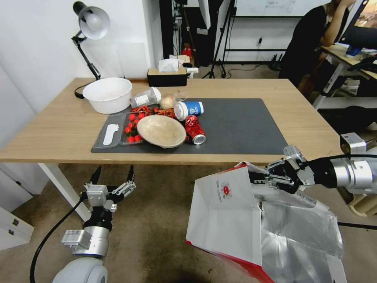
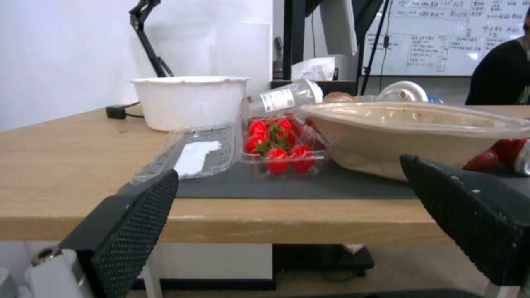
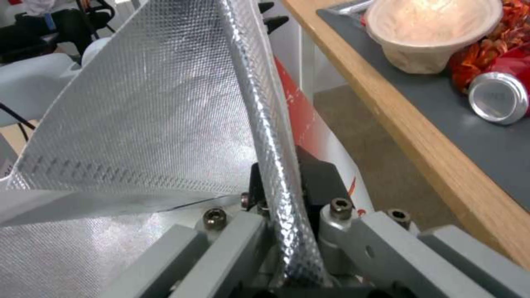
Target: Pick up the food delivery bag from the floor and place it on the table.
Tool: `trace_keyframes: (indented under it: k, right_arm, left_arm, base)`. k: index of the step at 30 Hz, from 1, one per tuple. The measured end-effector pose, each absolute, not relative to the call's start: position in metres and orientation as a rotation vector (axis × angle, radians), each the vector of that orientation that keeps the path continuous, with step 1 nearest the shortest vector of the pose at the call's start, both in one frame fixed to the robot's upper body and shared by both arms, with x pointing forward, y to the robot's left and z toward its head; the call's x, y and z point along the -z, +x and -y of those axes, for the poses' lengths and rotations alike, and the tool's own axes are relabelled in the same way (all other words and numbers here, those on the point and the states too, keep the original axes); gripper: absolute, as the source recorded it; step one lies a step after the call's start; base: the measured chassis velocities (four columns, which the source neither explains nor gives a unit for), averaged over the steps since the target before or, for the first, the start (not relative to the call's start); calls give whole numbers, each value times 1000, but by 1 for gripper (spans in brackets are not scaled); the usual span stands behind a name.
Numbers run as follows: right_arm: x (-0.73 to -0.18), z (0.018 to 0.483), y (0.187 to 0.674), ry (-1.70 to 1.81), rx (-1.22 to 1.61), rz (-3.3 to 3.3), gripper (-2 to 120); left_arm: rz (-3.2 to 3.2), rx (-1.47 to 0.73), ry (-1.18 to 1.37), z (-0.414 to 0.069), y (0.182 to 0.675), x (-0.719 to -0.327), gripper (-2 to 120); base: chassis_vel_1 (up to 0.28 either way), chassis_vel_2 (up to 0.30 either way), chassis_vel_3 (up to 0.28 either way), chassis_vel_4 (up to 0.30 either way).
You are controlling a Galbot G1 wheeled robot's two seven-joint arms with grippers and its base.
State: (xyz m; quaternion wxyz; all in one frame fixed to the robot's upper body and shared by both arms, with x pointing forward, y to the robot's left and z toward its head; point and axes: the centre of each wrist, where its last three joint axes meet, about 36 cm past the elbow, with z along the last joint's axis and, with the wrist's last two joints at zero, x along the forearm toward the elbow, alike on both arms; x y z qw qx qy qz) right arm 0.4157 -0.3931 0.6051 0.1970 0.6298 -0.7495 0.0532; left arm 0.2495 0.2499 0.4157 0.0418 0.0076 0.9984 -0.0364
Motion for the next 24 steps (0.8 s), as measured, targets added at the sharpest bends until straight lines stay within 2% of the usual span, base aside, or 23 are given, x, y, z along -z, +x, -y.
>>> trace_keyframes:
  k: [24]
  right_arm:
    - [-604,393,415,1765,-148,2099,0]
  left_arm:
    - [-3063,102,12,-248,248,-417,100]
  base:
    - [0,0,0,0]
